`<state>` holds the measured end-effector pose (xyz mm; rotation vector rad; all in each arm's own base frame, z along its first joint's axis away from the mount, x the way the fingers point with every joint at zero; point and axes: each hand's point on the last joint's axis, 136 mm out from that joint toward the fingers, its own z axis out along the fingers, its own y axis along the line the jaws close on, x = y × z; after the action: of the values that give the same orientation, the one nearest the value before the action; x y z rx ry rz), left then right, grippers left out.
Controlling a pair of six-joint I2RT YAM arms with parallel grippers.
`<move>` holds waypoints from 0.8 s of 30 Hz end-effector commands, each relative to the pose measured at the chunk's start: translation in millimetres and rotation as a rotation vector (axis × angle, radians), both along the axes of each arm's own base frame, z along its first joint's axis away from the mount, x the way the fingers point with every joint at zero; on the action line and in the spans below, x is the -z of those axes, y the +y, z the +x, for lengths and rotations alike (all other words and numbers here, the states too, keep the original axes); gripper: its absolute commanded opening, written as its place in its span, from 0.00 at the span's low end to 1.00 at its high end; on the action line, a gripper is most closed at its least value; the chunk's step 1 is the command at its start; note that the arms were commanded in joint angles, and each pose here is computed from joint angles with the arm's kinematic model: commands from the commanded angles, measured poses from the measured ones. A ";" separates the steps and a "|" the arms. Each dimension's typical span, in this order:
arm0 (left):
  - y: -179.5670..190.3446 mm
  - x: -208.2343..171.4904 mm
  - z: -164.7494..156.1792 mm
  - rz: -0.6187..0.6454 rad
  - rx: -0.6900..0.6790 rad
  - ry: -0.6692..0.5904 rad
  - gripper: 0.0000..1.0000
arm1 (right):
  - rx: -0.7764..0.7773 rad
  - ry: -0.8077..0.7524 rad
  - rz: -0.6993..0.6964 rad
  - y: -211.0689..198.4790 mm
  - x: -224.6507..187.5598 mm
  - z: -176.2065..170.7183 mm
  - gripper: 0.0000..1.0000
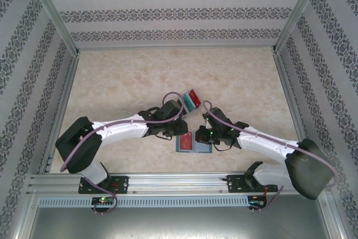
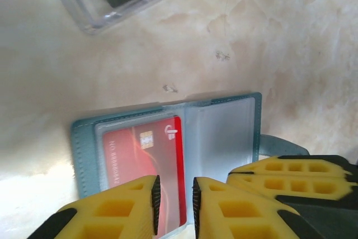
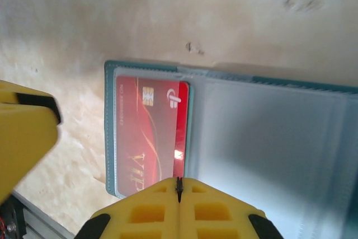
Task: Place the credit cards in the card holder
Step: Insert the credit card into the card slot.
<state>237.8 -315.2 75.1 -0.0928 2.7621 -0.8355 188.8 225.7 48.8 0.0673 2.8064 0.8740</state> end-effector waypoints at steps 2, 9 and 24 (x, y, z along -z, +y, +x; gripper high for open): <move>20.1 24.4 -12.3 0.077 -0.042 0.041 0.25 | -0.040 0.010 0.042 21.6 -6.5 3.1 0.01; 20.1 36.8 -14.9 0.100 -0.041 0.077 0.31 | -0.033 0.056 -0.083 6.0 21.8 -3.4 0.01; 6.4 50.6 -19.3 0.073 0.008 0.121 0.31 | -0.069 0.078 -0.070 18.4 27.5 -2.0 0.03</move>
<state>219.4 -295.2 21.7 -0.1572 2.9065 -0.6939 184.9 234.5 19.6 0.0406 2.9317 0.7752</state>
